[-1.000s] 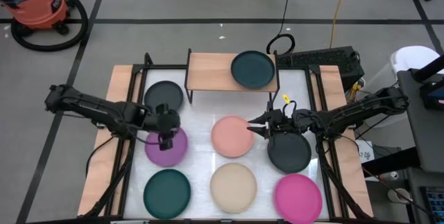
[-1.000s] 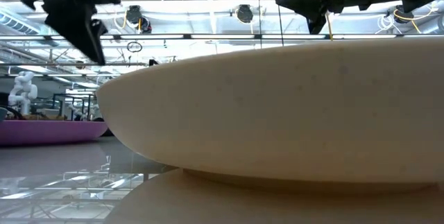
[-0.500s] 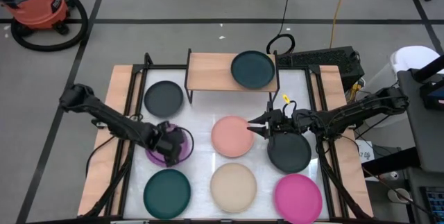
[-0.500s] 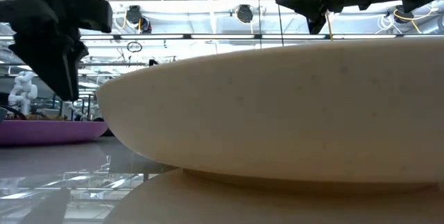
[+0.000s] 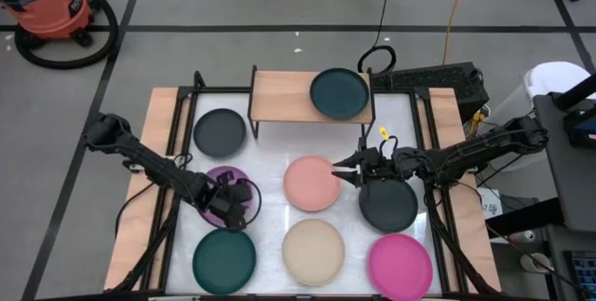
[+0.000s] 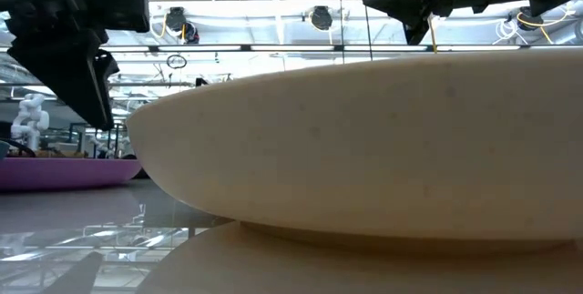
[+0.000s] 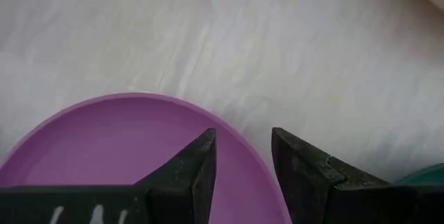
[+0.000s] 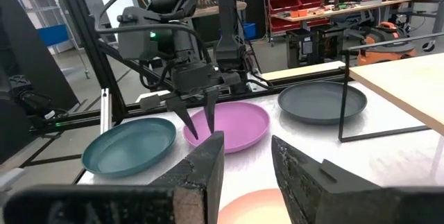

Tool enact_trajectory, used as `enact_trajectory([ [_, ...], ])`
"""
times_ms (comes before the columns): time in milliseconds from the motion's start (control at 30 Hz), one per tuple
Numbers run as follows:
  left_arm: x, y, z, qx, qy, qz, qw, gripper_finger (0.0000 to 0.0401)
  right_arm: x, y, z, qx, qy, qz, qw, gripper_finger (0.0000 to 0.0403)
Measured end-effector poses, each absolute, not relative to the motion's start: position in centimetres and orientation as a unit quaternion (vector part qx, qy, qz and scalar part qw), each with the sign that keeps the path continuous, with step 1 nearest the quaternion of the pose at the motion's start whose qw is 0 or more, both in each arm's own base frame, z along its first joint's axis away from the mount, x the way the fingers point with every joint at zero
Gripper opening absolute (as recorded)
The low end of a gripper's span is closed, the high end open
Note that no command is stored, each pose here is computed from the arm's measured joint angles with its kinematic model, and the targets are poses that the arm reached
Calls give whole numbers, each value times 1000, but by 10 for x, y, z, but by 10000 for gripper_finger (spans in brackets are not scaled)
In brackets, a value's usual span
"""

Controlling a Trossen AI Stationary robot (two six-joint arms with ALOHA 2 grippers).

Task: Place and stack plates onto a shelf
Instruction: Stack the violet plate on top of the dark blue plate on the shelf

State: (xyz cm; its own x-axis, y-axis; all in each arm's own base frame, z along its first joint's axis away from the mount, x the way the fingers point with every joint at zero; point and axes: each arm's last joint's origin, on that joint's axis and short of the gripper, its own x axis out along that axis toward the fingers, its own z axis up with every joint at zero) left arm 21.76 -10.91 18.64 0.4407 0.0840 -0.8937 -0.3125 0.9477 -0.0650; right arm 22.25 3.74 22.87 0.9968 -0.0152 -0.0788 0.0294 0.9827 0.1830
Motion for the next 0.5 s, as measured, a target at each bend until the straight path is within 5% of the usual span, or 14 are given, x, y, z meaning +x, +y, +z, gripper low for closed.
enact_trajectory([
  [500,227,-113,161,-93,549,128,820,145,222,42,229,94,40,-2,995,105],
])
